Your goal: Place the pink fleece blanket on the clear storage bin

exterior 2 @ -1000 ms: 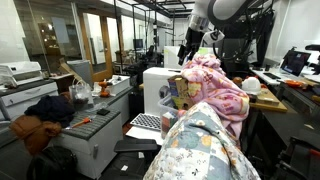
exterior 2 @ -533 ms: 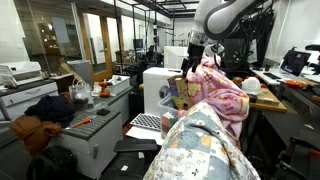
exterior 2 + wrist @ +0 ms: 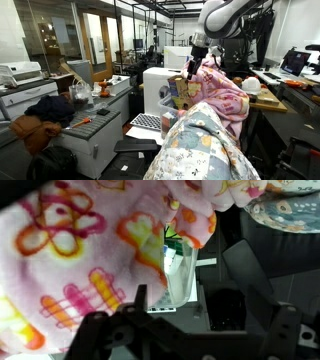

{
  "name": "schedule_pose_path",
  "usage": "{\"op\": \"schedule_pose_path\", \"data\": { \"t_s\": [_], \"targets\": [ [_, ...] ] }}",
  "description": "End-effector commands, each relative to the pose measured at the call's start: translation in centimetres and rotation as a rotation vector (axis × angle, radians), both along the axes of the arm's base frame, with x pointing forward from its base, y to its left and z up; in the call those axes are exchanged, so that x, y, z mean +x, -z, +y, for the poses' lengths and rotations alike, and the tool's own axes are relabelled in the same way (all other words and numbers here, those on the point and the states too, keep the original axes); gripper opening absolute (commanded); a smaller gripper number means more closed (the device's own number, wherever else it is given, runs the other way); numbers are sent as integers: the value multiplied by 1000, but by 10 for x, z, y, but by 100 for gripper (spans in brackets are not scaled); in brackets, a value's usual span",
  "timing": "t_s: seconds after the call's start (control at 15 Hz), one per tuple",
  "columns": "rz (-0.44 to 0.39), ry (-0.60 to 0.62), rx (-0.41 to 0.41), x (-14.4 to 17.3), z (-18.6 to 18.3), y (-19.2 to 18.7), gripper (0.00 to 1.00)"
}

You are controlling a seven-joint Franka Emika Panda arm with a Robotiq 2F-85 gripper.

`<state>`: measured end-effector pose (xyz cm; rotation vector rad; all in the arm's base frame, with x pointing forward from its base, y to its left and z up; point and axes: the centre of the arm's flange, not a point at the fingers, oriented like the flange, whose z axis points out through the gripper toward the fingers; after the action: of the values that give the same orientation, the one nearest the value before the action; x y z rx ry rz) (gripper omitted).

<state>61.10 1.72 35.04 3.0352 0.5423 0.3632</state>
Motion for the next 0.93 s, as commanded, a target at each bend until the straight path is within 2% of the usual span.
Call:
{"op": "schedule_pose_path", "data": {
  "t_s": [0.0,0.33,0.87],
  "targets": [
    [55,-134,18,-10,-7,5,100],
    [139,-236,76,-25,-3,36,100],
    [338,-378,28,-64,2,84,100]
  ]
}}
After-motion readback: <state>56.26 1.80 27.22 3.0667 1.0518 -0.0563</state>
